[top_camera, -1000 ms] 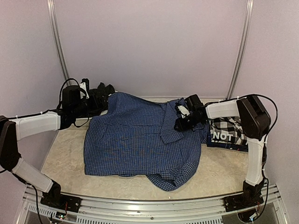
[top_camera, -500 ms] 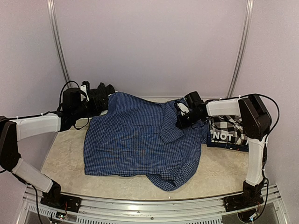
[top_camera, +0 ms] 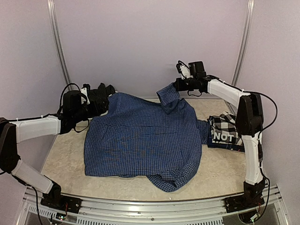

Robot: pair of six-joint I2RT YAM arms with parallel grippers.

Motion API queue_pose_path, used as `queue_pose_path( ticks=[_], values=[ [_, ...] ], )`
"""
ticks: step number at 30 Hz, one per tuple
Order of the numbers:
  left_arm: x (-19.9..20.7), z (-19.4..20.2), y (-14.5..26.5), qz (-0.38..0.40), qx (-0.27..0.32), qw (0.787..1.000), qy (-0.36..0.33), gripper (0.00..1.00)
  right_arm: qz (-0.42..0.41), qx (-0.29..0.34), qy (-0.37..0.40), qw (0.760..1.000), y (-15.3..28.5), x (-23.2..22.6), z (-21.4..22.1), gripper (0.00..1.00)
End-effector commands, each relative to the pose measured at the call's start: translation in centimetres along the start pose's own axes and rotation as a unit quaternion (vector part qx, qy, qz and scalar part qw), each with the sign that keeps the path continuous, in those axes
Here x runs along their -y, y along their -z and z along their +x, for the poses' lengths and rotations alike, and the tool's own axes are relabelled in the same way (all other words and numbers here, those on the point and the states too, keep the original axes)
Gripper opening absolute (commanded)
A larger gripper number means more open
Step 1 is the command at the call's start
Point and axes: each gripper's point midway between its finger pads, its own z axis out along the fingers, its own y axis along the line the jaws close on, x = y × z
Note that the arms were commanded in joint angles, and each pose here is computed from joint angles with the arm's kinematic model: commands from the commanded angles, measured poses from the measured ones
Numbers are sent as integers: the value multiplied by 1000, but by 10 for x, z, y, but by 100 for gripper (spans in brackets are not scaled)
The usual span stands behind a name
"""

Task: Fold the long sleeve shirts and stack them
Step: Adjust the sleeve at the center of the board.

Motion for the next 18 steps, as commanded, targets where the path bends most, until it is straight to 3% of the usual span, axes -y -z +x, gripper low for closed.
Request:
queue_pose_path(
  ticks=[1,2,7,13,16,18],
  values=[
    [4,-4,4,4,12,1000,-2,96,23,-9,-43,999,-31,44,12,0],
    [4,-3,3,4,10,1000,-3,96,20,-7,-51,998,-36,49,12,0],
    [3,5,1,2,-1,1000,-4,96,-3,-26,-97,995,-51,66,32,37],
    [2,14,4,0,-14,1000,-3,97,17,-35,-84,996,-18,63,37,69],
    [8,23,10,8,-22,1000,1,97,10,-41,-67,997,13,44,46,75],
    [13,34,17,21,-34,999,15,97,5,-65,-49,997,34,21,76,76]
  ],
)
